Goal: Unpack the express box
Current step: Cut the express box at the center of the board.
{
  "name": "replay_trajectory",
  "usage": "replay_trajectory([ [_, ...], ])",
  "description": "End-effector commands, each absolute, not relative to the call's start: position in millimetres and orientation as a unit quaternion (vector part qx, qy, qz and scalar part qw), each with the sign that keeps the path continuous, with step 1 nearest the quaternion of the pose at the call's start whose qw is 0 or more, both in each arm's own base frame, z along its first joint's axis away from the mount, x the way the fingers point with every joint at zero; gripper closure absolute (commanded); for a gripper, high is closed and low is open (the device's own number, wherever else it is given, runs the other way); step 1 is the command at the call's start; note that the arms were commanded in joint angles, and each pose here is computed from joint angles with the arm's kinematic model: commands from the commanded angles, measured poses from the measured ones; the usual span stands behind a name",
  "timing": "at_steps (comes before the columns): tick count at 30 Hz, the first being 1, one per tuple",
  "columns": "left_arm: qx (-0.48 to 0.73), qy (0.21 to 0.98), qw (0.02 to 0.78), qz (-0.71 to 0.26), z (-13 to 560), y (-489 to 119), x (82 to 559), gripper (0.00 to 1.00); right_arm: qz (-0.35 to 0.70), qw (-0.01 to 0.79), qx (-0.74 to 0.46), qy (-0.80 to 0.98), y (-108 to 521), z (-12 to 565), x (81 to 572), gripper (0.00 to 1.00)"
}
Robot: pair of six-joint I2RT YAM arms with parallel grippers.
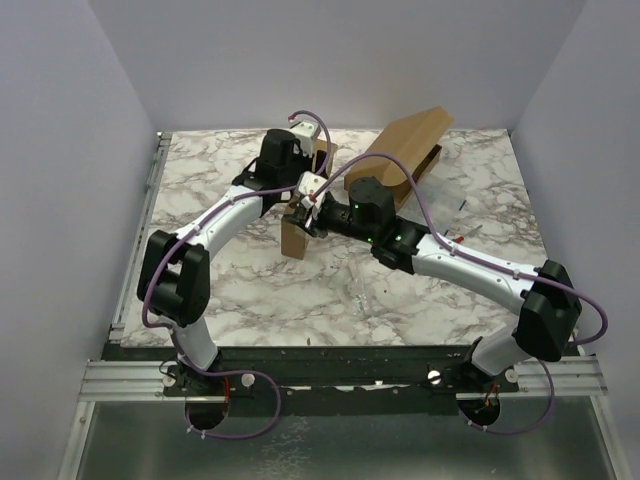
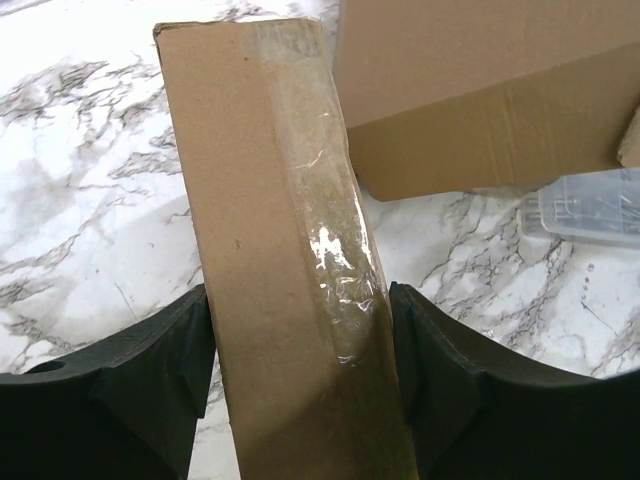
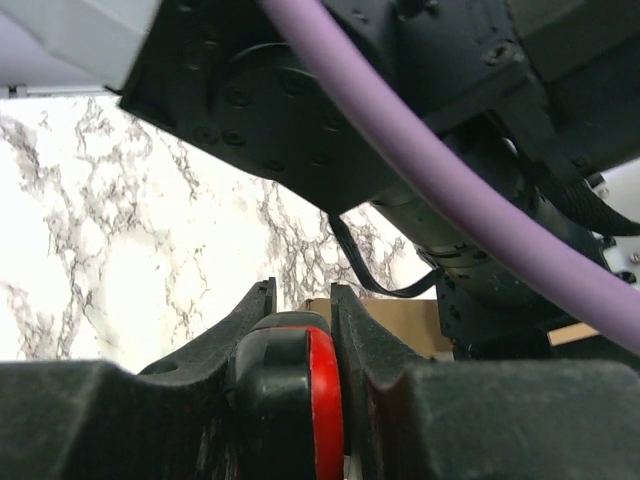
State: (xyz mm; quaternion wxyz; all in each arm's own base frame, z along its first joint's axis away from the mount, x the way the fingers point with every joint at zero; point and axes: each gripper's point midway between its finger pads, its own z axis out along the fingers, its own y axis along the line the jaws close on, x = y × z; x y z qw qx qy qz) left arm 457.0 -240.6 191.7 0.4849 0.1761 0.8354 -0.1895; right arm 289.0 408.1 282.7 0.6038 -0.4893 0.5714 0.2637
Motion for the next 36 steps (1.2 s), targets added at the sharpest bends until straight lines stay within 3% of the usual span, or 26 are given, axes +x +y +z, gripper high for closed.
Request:
replay_trajectory([
  [1,0.259,0.852,0.415,-0.189,142.2,-240.4,440.6,0.53,0.250,0.551,-0.548,0.577,394.7,249.4,271.5,1.00],
  [9,0.279,0.861,0.380,-0.188,115.8,-238.1,429.9,0.64,0.261,0.561,-0.503,0.604,390.3,232.0,285.1,1.00],
  [15,0.288,0.861,0.372,-0.194,110.2,-238.9,424.7,0.67,0.296,0.586,-0.455,0.601,368.5,260.5,270.4,1.00],
  [22,0.290,0.863,0.364,-0.195,102.5,-239.2,422.2,0.71,0.311,0.580,-0.437,0.613,366.1,237.4,274.3,1.00],
  [29,0.288,0.867,0.359,-0.191,98.0,-237.7,421.9,0.71,0.323,0.583,-0.439,0.603,366.2,243.7,270.0,1.00],
  [36,0.284,0.870,0.351,-0.198,94.6,-240.0,421.8,0.71,0.317,0.641,-0.395,0.577,348.7,261.1,270.4,1.00],
])
